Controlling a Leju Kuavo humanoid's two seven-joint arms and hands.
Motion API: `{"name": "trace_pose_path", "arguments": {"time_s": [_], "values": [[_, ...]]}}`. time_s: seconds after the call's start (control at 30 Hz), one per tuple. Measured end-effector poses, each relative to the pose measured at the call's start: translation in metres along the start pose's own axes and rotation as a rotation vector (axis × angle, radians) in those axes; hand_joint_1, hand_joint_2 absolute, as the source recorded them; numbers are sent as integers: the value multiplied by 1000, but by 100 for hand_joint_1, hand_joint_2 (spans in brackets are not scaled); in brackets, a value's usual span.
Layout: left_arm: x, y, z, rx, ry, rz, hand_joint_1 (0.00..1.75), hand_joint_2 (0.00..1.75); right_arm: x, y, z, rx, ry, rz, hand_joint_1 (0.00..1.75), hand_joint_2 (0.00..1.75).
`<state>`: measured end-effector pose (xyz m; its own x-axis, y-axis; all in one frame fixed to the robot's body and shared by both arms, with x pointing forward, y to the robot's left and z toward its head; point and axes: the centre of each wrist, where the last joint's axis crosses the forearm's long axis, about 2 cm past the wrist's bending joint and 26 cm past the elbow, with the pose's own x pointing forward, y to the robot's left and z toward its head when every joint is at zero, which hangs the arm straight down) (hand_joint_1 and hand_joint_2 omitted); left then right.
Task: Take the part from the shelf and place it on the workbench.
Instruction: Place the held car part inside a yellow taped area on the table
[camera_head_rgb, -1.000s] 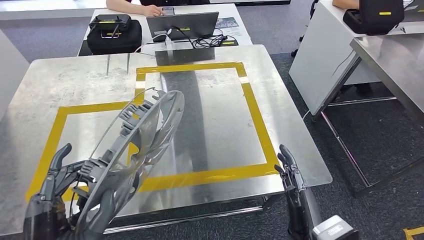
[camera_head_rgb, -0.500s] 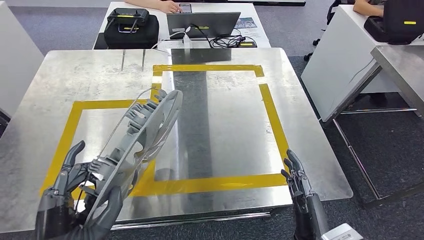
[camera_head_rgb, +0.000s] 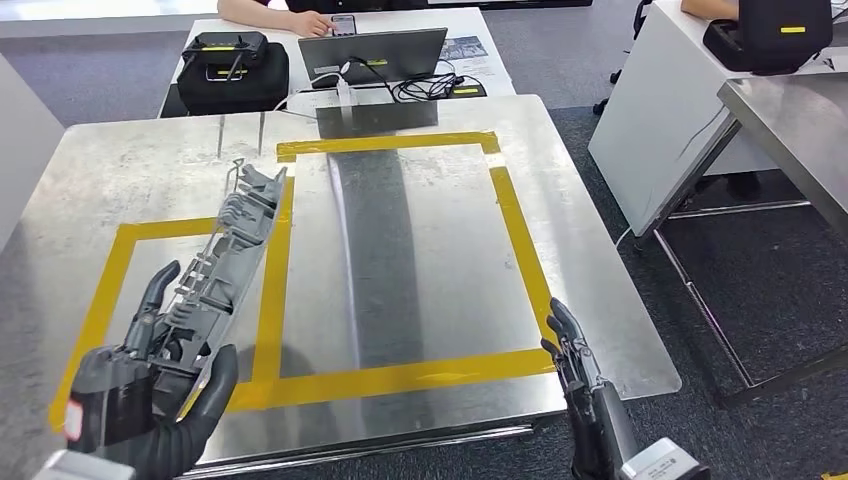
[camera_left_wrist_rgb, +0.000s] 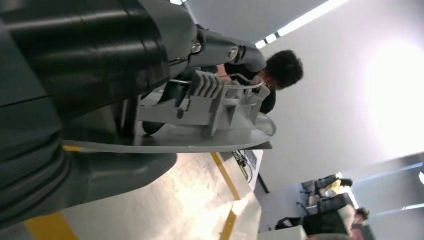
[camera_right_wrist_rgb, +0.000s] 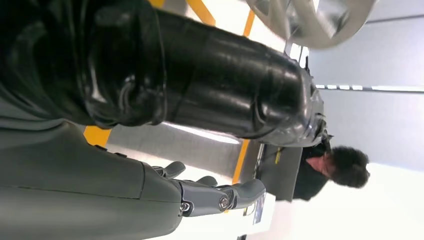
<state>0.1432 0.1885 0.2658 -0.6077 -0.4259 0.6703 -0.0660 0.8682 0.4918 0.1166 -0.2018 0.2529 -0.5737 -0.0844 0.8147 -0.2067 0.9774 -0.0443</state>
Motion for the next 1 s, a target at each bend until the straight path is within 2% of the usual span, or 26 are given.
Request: {"name": "trace_pose_path", "arguments": {"time_s": [0.1,0.2,0.47,0.67,0.83,1.0], "values": [[-5,-4,-20,-89,24,-174,175,175,-1,1,-1,41,3,-13,0,0],[-10,-9,-43,-116,44,-322,175,175,-3,2,-5,79,-6,-20,0,0],[-25,-25,-84,-200,96,-481,175,175,-4,3,-10,119,-17,-17,0,0],[-34,-39,-107,-258,104,-565,175,175,-4,3,-16,138,-29,-26,0,0],[-45,-67,-127,-342,92,-622,175,175,-1,6,-26,173,-76,-68,0,0],[-57,-94,-130,-421,107,-641,175,175,2,9,-31,179,-96,-85,0,0]]}}
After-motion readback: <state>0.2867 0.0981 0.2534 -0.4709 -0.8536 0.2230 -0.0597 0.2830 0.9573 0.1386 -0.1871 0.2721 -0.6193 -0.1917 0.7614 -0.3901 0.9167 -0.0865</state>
